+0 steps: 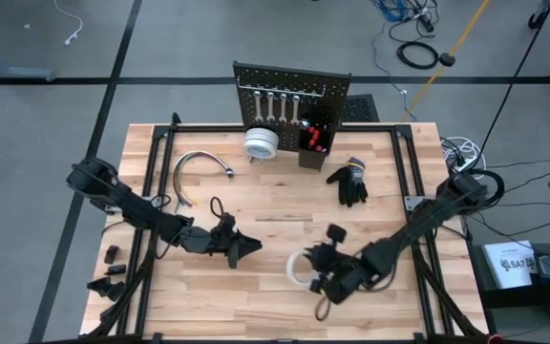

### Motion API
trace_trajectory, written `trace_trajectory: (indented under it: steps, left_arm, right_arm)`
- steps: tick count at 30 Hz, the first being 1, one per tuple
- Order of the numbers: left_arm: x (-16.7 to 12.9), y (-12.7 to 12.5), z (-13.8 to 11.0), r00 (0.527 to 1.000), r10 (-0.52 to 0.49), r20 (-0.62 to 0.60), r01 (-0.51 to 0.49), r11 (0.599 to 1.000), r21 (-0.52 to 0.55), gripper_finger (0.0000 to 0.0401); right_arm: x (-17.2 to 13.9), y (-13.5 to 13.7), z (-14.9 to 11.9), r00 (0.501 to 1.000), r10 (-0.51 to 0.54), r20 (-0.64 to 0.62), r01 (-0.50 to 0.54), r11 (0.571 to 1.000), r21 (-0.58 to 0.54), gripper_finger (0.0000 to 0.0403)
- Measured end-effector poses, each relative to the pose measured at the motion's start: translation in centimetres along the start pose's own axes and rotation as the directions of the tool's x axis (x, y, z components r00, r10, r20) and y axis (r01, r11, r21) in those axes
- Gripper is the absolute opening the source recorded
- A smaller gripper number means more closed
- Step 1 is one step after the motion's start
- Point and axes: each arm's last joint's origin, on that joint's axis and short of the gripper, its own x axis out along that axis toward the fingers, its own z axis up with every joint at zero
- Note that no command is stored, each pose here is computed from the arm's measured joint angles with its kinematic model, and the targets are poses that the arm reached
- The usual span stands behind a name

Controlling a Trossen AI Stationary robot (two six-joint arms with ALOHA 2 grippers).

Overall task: Hang tools onto peg board
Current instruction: Hang the white tape on the peg board

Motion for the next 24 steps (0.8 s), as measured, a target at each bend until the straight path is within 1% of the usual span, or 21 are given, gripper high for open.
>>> trace_trajectory:
  steps: [3,5,8,12,19,24]
  left_arm:
    - [0.5,0.0,-0.3,1.0,-0.019,0.01,0.02,0.997,-0.073,0.0116]
    - [1.1,0.1,-0.7,1.0,-0.01,0.005,0.011,0.997,-0.075,0.0121]
    - [2.0,-0.1,-1.0,1.0,-0.006,0.001,0.006,0.997,-0.073,0.0123]
    - [3.2,-0.2,-1.5,1.0,0.006,-0.007,-0.007,0.998,-0.067,0.0124]
    - [4.3,-0.6,-1.3,1.0,0.008,0.011,-0.007,0.997,-0.077,0.0124]
    - [4.5,-0.5,-0.9,1.0,0.014,0.021,-0.012,0.997,-0.081,0.0123]
  right_arm:
    - [1.0,-0.2,1.5,0.998,0.029,0.061,-0.027,0.999,-0.036,0.0034]
    - [1.5,-0.5,2.2,0.996,0.047,0.078,-0.042,0.997,-0.065,0.0034]
    - [2.1,-1.0,3.2,0.993,0.042,0.113,-0.032,0.995,-0.091,0.0034]
    - [3.0,-2.0,3.8,0.994,0.012,0.109,-0.001,0.994,-0.105,0.0034]
    - [3.9,-2.8,4.3,0.996,0.041,0.077,-0.031,0.991,-0.129,0.0034]
    - [4.2,-3.2,4.5,0.997,0.032,0.077,-0.022,0.991,-0.13,0.0034]
